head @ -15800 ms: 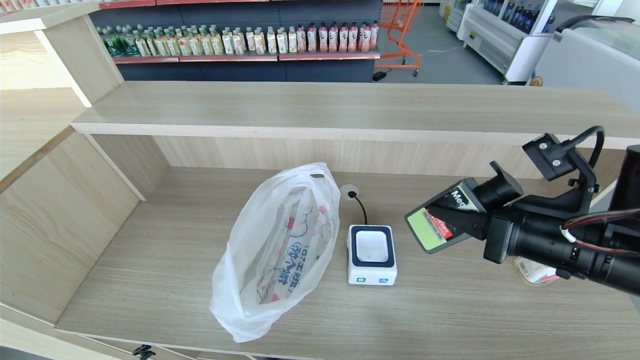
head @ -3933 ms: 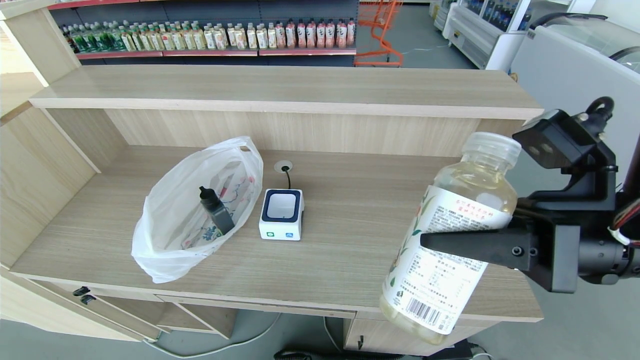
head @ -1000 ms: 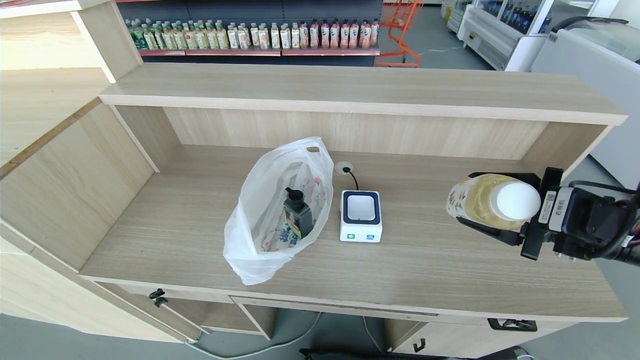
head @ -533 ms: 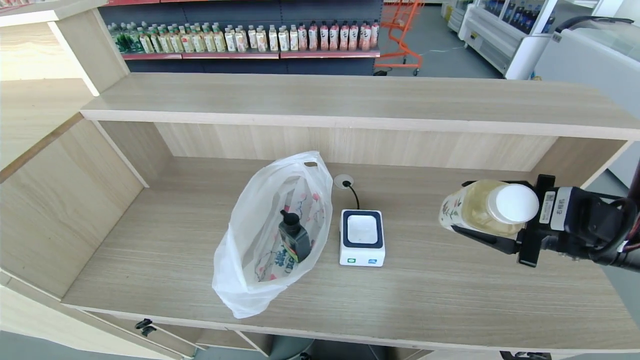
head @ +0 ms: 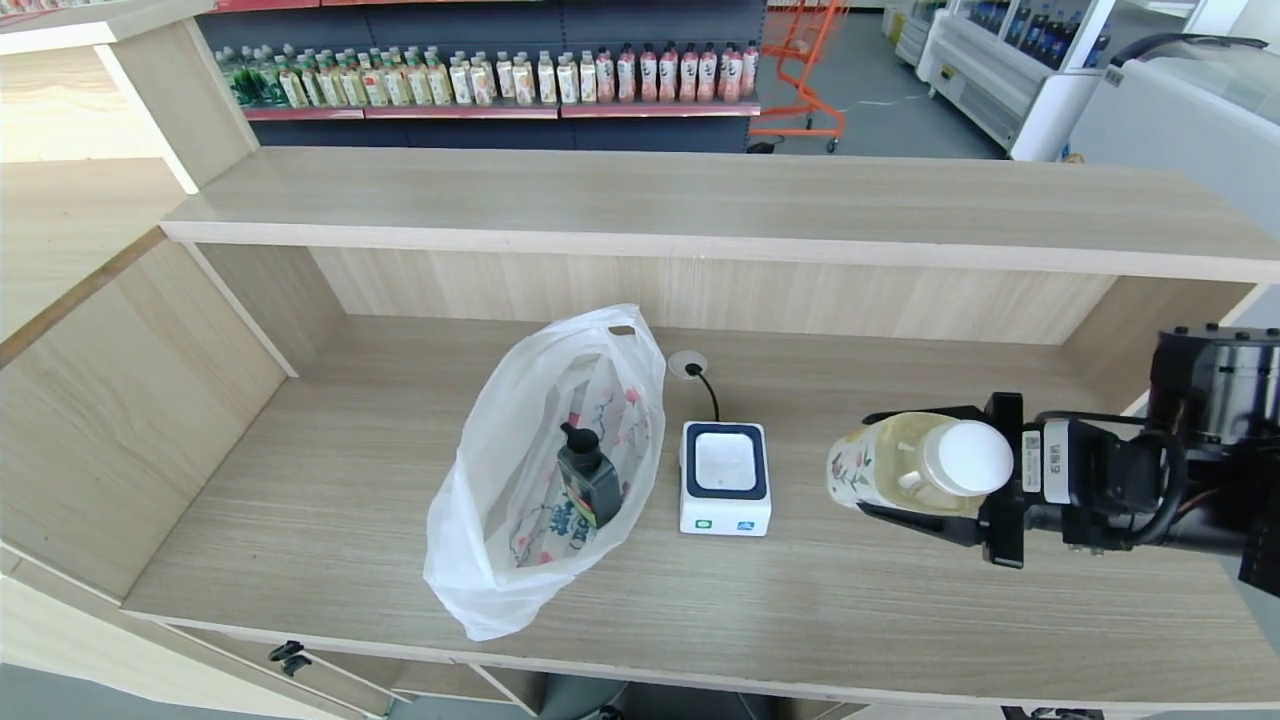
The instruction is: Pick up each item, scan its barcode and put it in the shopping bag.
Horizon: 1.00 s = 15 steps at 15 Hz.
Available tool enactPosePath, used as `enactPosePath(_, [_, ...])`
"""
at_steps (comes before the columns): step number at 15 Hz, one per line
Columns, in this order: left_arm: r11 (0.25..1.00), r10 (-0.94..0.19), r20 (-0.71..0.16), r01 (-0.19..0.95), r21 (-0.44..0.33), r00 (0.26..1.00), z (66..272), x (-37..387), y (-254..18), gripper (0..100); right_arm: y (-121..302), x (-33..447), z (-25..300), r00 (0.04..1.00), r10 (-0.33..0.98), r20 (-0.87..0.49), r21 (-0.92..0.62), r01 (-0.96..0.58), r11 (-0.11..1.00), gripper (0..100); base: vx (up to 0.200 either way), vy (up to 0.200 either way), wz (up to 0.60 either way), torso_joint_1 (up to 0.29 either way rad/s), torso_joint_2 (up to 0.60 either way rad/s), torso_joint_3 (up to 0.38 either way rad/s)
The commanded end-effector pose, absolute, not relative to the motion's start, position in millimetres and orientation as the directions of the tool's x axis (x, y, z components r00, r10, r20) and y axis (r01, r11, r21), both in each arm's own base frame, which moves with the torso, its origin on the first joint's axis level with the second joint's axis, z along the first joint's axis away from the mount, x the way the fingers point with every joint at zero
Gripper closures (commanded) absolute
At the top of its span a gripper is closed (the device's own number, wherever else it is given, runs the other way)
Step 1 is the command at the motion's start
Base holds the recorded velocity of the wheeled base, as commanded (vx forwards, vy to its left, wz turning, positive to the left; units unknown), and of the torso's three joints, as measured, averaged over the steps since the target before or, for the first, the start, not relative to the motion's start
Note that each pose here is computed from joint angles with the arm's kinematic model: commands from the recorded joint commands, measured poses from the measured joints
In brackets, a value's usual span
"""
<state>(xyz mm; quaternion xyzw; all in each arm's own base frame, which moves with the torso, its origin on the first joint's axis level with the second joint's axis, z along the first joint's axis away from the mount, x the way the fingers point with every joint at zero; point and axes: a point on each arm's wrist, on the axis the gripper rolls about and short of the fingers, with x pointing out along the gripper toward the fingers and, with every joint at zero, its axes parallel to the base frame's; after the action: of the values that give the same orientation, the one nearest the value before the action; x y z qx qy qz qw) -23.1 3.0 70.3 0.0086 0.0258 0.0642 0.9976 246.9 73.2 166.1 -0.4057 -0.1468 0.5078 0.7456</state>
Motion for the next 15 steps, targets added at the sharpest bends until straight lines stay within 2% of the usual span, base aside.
enactPosePath(1, [0.992,0.129,-0.052,-0.128,0.021,0.99,70.3,-23.0,3.0,0,81.3,262.5,154.2,0.409,0.886,-0.216,-0.747,-0.654,0.12,100,0.0,0.0,0.0,0.0,0.0,0.0])
enactPosePath(6, [0.992,0.129,-0.05,-0.128,0.02,0.99,70.3,-23.1,3.0,0,93.3,287.6,146.6,0.36,0.913,-0.191,-0.782,-0.618,0.08,100,0.0,0.0,0.0,0.0,0.0,0.0])
enactPosePath(15, [0.992,0.129,-0.05,-0.128,0.02,0.99,70.3,-23.1,3.0,0,100.9,325.7,109.8,0.312,0.938,-0.153,-0.8,-0.596,0.068,100,0.0,0.0,0.0,0.0,0.0,0.0])
